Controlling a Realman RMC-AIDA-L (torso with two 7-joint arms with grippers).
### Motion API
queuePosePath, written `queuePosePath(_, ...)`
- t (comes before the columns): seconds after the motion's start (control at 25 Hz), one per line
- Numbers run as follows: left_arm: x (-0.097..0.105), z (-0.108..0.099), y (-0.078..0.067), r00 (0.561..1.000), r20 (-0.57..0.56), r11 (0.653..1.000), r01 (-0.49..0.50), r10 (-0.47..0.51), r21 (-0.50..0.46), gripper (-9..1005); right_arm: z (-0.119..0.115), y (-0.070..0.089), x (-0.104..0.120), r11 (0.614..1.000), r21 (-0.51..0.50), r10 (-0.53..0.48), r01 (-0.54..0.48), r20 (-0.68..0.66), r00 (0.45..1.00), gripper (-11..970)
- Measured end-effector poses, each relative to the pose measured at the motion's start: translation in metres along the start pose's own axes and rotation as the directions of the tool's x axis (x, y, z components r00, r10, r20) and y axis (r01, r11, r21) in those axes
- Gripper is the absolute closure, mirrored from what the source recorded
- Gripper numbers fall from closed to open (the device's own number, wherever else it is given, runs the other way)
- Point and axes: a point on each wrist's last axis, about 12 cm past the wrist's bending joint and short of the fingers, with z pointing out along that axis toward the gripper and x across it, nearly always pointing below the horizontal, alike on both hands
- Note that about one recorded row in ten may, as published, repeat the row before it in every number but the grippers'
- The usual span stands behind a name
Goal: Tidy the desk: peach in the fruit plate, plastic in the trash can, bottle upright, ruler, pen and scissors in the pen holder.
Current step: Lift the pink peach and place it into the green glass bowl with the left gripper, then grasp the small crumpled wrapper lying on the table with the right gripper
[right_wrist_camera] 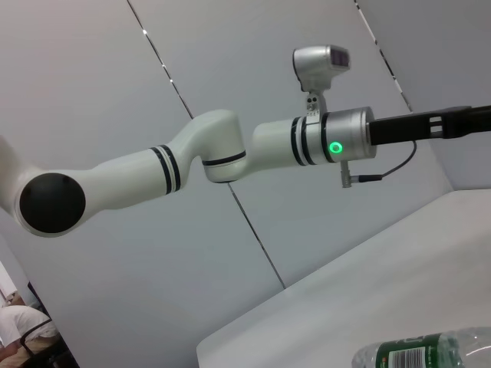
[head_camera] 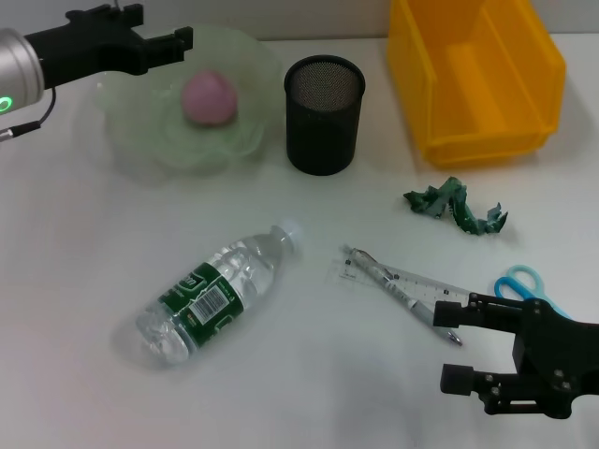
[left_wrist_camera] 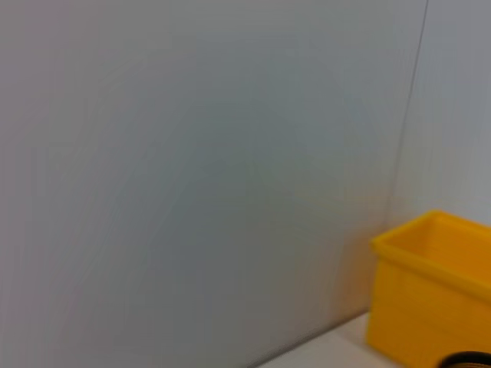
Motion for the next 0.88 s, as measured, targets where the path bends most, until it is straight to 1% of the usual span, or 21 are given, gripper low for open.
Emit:
queuePosePath(0.12, 0.003, -0.012, -0.005, 1.000, 0.011, 0.997, 0.015, -0.016, 0.070, 238, 0.000, 0.000, 0.000, 1.000, 0.000, -0.001, 0.001, 0.002, 1.000, 173)
queuePosePath(0.2, 0.005, -0.023, -0.015, 1.000, 0.012, 0.982, 0.000, -0.002, 0.188, 187, -0.001, 0.000, -0.002, 1.000, -0.004, -0.004, 0.004, 0.008, 1.000, 173)
queuePosePath(0.24, 0.005, -0.028, -0.021, 1.000, 0.011, 0.967, -0.014, 0.012, 0.255, 162, -0.003, 0.001, -0.003, 1.000, -0.004, -0.009, 0.009, 0.012, 1.000, 173)
queuePosePath(0.32, 0.008, -0.037, -0.034, 0.999, 0.010, 0.919, -0.043, 0.042, 0.391, 159, -0.007, 0.001, -0.007, 1.000, 0.002, -0.021, 0.021, 0.022, 1.000, 173)
queuePosePath(0.36, 0.011, -0.043, -0.043, 0.998, 0.010, 0.876, -0.063, 0.067, 0.479, 157, -0.012, 0.001, -0.010, 1.000, 0.009, -0.029, 0.029, 0.030, 0.999, 173)
queuePosePath(0.4, 0.016, -0.048, -0.052, 0.995, 0.005, 0.825, -0.083, 0.096, 0.559, 156, -0.017, 0.001, -0.014, 0.999, 0.019, -0.039, 0.039, 0.035, 0.999, 173)
queuePosePath(0.44, 0.022, -0.050, -0.058, 0.993, -0.005, 0.789, -0.090, 0.118, 0.608, 154, -0.023, 0.001, -0.020, 0.999, 0.027, -0.049, 0.047, 0.039, 0.998, 173)
queuePosePath(0.48, 0.028, -0.051, -0.064, 0.990, -0.017, 0.760, -0.095, 0.139, 0.643, 154, -0.030, 0.001, -0.026, 0.998, 0.037, -0.055, 0.054, 0.042, 0.998, 173)
queuePosePath(0.52, 0.035, -0.052, -0.069, 0.987, -0.032, 0.734, -0.095, 0.157, 0.673, 154, -0.037, 0.001, -0.034, 0.997, 0.050, -0.062, 0.060, 0.041, 0.997, 173)
queuePosePath(0.56, 0.042, -0.051, -0.073, 0.984, -0.054, 0.722, -0.088, 0.172, 0.686, 154, -0.044, 0.000, -0.045, 0.996, 0.066, -0.070, 0.068, 0.031, 0.997, 173)
queuePosePath(0.64, 0.052, -0.049, -0.076, 0.981, -0.078, 0.714, -0.075, 0.178, 0.696, 155, -0.054, -0.002, -0.072, 0.993, 0.101, -0.060, 0.062, -0.024, 0.998, 174)
queuePosePath(0.68, 0.058, -0.049, -0.078, 0.981, -0.088, 0.709, -0.061, 0.172, 0.703, 155, -0.055, -0.003, -0.086, 0.992, 0.116, -0.045, 0.054, -0.074, 0.996, 174)
queuePosePath(0.72, 0.061, -0.048, -0.079, 0.982, -0.092, 0.705, -0.053, 0.166, 0.707, 155, -0.055, -0.004, -0.101, 0.990, 0.133, -0.027, 0.045, -0.135, 0.990, 174)
queuePosePath(0.76, 0.063, -0.048, -0.079, 0.983, -0.094, 0.702, -0.046, 0.160, 0.710, 155, -0.051, -0.005, -0.119, 0.987, 0.155, -0.015, 0.049, -0.218, 0.976, 174)
queuePosePath(0.8, 0.064, -0.048, -0.080, 0.983, -0.096, 0.701, -0.041, 0.154, 0.712, 155, -0.047, -0.004, -0.131, 0.983, 0.175, 0.005, 0.048, -0.288, 0.958, 174)
queuePosePath(0.88, 0.065, -0.049, -0.080, 0.984, -0.096, 0.700, -0.037, 0.150, 0.713, 156, -0.033, -0.004, -0.155, 0.970, 0.230, 0.027, 0.080, -0.430, 0.903, 174)
